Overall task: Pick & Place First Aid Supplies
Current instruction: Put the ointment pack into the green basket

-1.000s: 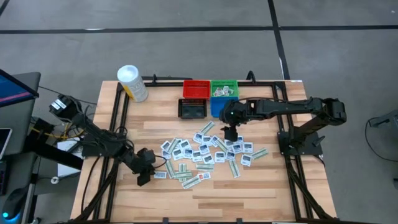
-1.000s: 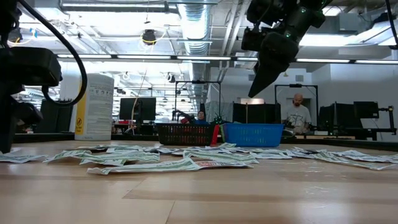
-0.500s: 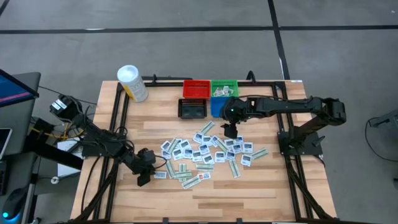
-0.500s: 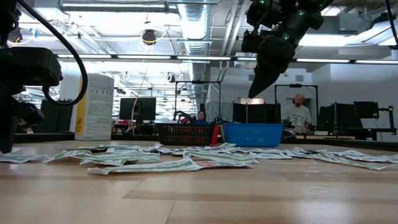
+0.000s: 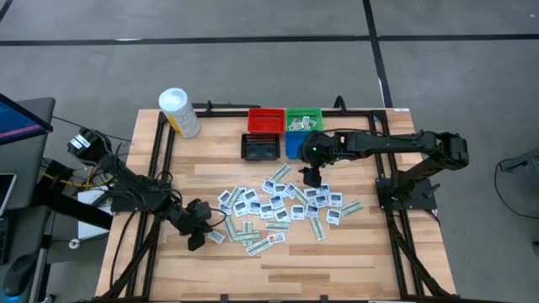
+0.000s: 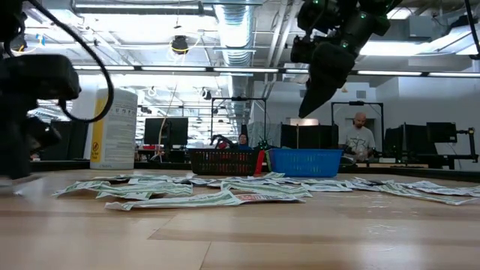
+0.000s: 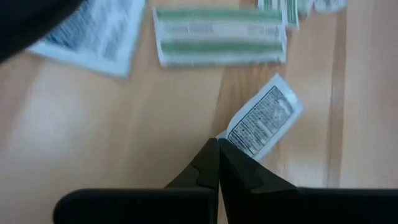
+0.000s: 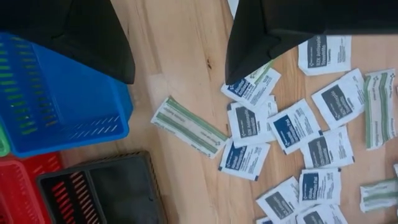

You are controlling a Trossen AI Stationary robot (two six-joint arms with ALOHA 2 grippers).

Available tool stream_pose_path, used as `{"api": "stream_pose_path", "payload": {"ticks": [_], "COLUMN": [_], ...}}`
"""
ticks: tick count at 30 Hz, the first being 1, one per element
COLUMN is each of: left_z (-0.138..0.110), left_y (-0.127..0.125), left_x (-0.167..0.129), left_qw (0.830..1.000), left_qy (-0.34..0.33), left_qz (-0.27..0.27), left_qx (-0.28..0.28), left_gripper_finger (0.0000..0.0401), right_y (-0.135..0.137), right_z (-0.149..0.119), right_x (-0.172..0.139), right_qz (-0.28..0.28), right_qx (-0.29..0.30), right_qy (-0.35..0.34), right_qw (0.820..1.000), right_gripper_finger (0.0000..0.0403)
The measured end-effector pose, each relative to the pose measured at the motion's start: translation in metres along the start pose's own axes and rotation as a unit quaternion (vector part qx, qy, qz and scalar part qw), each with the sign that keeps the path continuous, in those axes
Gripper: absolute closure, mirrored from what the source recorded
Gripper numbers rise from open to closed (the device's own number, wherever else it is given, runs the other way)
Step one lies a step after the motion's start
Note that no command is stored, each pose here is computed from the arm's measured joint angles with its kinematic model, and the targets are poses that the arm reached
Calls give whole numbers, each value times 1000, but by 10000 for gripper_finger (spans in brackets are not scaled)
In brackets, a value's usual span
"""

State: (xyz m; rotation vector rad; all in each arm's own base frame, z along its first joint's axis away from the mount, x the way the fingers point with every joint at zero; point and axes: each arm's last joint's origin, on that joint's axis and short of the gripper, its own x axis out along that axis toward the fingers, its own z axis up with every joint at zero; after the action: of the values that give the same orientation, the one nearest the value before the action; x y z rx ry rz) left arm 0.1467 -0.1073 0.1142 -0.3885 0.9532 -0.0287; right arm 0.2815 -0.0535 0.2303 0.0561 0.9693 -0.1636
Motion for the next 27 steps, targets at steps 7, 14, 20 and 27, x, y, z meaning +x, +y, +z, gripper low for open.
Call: {"api": "stream_pose_path", "payload": {"ticks": [7, 14, 20, 27], "left_z": [9, 21, 31, 45], "left_y": [1, 6, 14, 28], "left_x": [-6, -14, -18, -24], "left_qw": [999, 996, 993, 989], "left_qy": [-45, -76, -95, -113], "left_qz": [4, 4, 13, 20], "left_qx": [14, 44, 68, 92], "left_gripper_finger": [398, 398, 397, 398], "right_y": [0, 0, 0, 1], "right_z": [5, 10, 16, 22], "right_x": [0, 2, 6, 4], "right_qz": [0, 0, 3, 8], "right_qx": [4, 10, 36, 59], "right_qy": [-25, -53, -80, -109], "right_qw": [1000, 999, 996, 992], "right_gripper_finger": [159, 159, 159, 159]}}
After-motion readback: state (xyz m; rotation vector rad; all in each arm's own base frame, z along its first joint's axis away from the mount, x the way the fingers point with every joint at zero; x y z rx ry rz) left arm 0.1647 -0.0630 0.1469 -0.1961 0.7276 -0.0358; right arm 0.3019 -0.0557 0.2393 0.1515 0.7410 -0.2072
